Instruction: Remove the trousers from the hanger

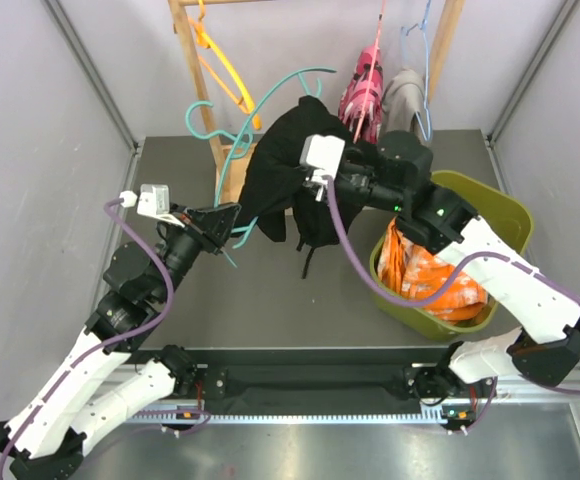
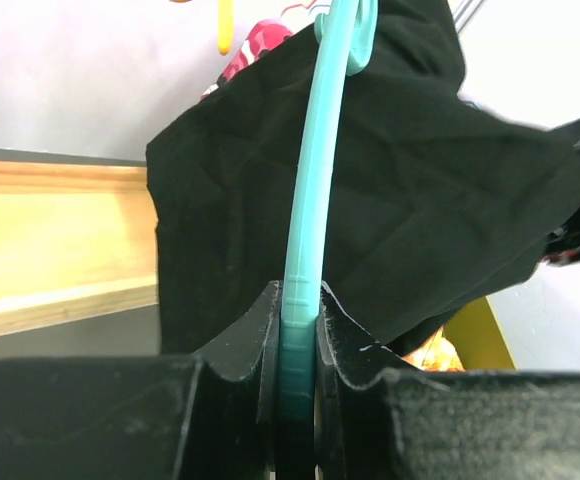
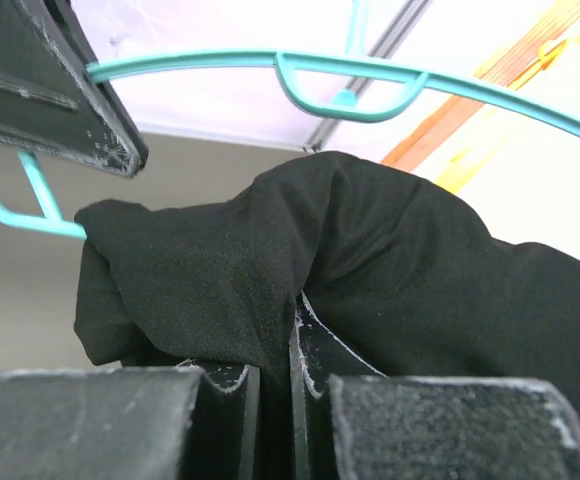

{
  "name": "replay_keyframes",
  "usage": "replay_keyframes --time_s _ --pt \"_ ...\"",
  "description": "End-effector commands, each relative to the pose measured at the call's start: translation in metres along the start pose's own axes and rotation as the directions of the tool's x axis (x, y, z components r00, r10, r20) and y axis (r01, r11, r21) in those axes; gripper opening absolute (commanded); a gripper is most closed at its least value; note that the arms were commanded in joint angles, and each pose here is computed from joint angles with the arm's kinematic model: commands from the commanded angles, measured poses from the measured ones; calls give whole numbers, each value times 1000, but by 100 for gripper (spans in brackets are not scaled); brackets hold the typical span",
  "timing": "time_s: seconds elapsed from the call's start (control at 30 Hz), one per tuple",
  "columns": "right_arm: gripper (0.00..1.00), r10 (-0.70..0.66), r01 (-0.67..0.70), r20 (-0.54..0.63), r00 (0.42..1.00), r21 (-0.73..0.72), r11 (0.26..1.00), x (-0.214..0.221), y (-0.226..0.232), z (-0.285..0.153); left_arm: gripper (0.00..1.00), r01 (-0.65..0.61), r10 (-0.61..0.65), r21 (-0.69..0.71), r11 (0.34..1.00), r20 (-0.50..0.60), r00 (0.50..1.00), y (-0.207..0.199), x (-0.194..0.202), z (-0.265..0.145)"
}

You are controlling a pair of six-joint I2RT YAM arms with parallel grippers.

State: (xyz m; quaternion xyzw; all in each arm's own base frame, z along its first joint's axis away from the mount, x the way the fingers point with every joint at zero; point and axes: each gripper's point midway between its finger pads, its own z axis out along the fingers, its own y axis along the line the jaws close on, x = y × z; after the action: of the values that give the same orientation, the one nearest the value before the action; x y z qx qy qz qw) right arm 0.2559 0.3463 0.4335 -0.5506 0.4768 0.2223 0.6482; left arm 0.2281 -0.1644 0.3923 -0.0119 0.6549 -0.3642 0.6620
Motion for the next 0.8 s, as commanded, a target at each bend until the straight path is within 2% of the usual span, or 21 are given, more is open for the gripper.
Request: replay_keyframes --time_s 0.0,0.53,0.77 --pt "0 -119 61 343 932 176 983 -135 -56 -69 0 -126 104 -149 981 -148 984 46 47 -3" --pt "0 -46 -4 472 881 105 994 -176 -60 -106 0 -236 189 -220 946 -217 958 76 65 -19" --pt "0 -112 10 483 868 210 978 -192 -88 -146 0 -308 249 -257 916 -238 939 92 66 -36"
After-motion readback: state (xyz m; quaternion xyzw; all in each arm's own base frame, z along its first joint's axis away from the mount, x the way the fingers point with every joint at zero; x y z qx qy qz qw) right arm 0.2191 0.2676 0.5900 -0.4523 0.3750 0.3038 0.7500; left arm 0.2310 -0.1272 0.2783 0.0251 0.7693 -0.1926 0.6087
